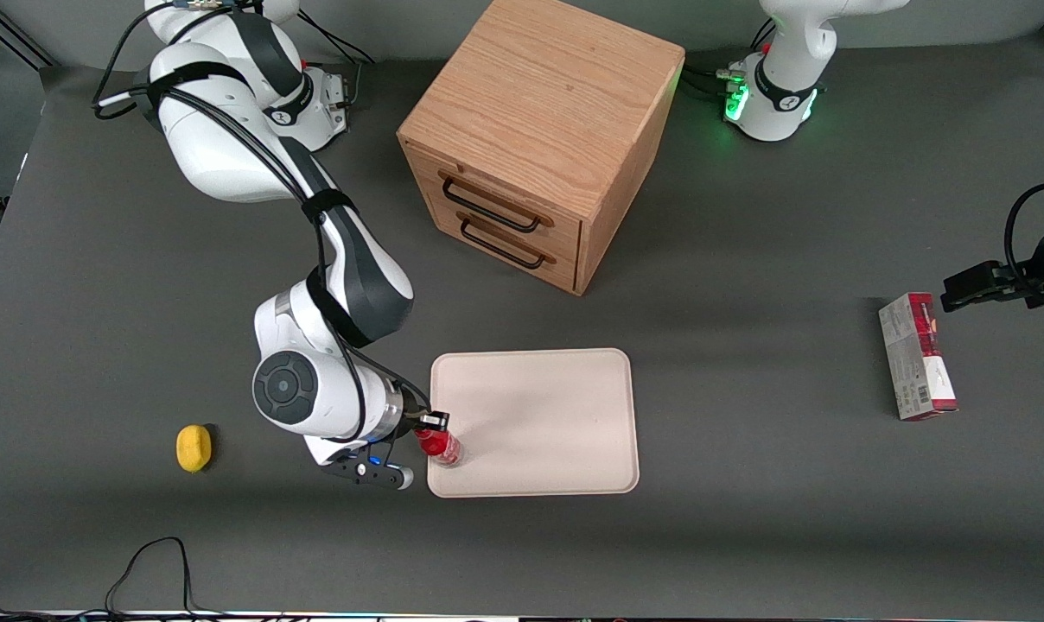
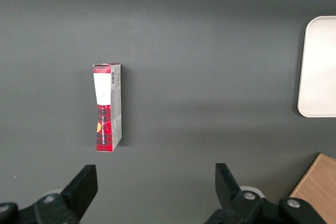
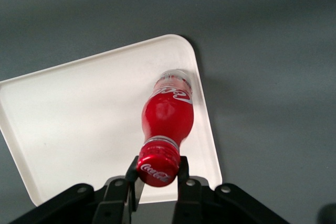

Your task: Place coke bottle on tray

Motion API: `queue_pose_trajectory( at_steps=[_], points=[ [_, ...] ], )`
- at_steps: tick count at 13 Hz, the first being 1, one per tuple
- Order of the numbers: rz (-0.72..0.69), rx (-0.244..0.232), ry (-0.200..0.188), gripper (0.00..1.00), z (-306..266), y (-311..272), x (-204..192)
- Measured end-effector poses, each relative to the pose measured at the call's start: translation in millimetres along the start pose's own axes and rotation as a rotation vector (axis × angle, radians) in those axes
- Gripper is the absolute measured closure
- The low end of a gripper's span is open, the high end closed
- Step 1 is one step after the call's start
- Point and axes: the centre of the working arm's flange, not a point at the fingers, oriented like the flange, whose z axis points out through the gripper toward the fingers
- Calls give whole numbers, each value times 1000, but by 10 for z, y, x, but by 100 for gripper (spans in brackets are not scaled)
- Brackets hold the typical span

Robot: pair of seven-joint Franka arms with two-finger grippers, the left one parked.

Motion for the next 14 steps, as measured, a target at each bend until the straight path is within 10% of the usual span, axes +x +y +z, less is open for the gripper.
queue_pose_trajectory(
  at_steps=[7, 14],
  points=[
    [-13, -19, 29, 1, -34, -45, -16],
    [-18, -35, 11, 0, -194, -37, -54]
  ],
)
